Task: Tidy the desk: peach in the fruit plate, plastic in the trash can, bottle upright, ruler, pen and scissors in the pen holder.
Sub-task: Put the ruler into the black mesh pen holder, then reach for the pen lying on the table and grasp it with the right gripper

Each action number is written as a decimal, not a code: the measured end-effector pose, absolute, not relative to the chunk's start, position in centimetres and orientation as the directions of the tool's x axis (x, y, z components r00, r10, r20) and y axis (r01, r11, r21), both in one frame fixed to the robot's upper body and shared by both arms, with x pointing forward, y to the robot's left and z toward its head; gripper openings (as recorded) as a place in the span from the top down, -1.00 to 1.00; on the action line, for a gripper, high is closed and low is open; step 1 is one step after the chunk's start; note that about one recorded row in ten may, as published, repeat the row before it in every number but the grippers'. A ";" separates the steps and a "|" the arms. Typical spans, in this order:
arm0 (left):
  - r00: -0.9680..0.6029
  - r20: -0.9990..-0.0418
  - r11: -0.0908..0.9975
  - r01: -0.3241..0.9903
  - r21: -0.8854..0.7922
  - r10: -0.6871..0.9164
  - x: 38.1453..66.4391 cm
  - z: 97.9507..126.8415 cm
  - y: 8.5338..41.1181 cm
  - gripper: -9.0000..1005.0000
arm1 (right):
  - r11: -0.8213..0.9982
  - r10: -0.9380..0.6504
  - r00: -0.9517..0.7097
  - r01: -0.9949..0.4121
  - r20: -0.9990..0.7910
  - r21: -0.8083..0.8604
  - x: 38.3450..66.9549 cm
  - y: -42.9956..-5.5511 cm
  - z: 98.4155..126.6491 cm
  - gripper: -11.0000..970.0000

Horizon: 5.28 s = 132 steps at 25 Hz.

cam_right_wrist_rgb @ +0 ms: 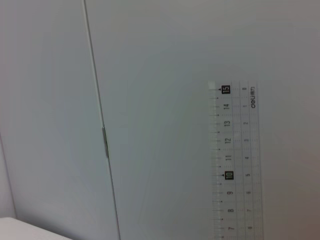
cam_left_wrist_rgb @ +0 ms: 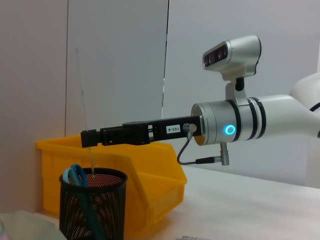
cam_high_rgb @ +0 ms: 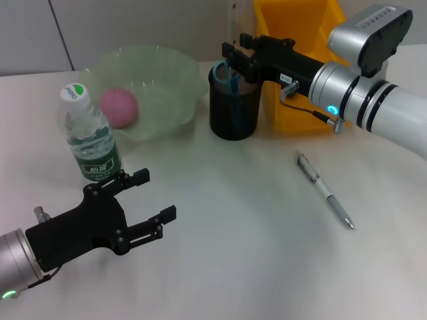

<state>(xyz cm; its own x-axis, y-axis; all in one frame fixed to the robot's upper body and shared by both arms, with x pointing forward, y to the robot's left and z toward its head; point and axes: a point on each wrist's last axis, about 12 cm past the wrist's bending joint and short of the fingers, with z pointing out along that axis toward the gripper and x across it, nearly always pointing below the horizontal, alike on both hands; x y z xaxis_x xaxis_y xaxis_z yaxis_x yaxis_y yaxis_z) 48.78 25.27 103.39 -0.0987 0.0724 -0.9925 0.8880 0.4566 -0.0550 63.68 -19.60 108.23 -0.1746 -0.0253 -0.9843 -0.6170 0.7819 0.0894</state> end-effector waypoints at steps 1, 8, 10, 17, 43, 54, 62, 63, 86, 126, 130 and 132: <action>-0.099 -0.992 0.457 0.888 -0.055 0.072 48.8 103.4 25.3 -0.62 | 0.782 -0.025 -0.175 -0.617 -0.984 0.089 63.7 -19.6 108.2 0.20; -0.100 -0.993 0.456 0.888 -0.057 0.071 48.7 103.4 25.3 -0.62 | 0.783 -0.025 -0.181 -0.615 -0.983 0.093 63.7 -19.6 108.2 0.20; -0.100 -0.992 0.457 0.888 -0.057 0.071 48.7 103.4 25.3 -0.62 | 0.780 -0.018 -0.174 -0.618 -0.985 0.095 63.7 -19.5 108.4 0.20; -0.100 -0.993 0.455 0.888 -0.058 0.070 48.7 103.4 25.3 -0.63 | 0.753 0.056 -0.122 -0.646 -0.991 0.122 63.7 -20.2 109.9 0.20; -0.107 -0.994 0.512 0.853 -0.095 -0.006 49.9 104.3 25.5 -0.62 | 0.599 -0.598 0.431 -0.318 -0.675 -0.734 65.3 -27.6 119.5 0.20; -0.095 -0.995 0.549 0.831 -0.086 -0.013 50.2 104.3 25.7 -0.62 | 0.074 -0.844 0.531 -0.034 -0.081 -0.997 65.0 -26.0 119.2 0.20; -0.071 -0.997 0.554 0.831 -0.058 0.002 50.2 104.2 25.6 -0.62 | -0.273 -0.781 0.543 0.148 0.308 -0.951 63.7 -24.9 118.1 0.19; -0.065 -0.998 0.558 0.828 -0.050 0.007 50.0 104.0 25.6 -0.62 | -0.310 -0.764 0.537 0.182 0.358 -0.933 63.6 -24.7 117.9 0.19; 0.001 -1.000 0.605 0.797 0.003 0.004 49.5 103.2 25.3 -0.62 | -0.723 -0.310 0.283 0.550 0.907 -0.419 63.7 -22.9 115.3 0.17; 0.096 -0.995 0.602 0.794 0.085 0.014 48.1 103.0 25.3 -0.62 | -0.821 -0.083 0.274 0.525 0.958 -0.222 63.9 -18.9 112.6 0.00; 0.101 -0.995 0.603 0.793 0.089 0.014 48.2 103.1 25.3 -0.62 | -0.822 -0.090 0.276 0.522 0.957 -0.228 63.9 -18.9 112.6 -0.32; 0.101 -0.995 0.603 0.793 0.089 0.014 48.2 103.1 25.3 -0.62 | -0.817 -0.111 0.275 0.521 0.955 -0.245 64.0 -18.8 112.8 -0.35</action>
<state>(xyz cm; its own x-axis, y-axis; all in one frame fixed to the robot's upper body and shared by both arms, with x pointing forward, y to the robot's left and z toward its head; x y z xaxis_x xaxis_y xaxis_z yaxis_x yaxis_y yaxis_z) 48.17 25.28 103.06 0.1008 0.0141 -0.9948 0.7929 0.6028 0.0888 63.95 -18.84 112.80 0.2748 -0.1114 0.9550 0.5213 -0.8174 -0.2453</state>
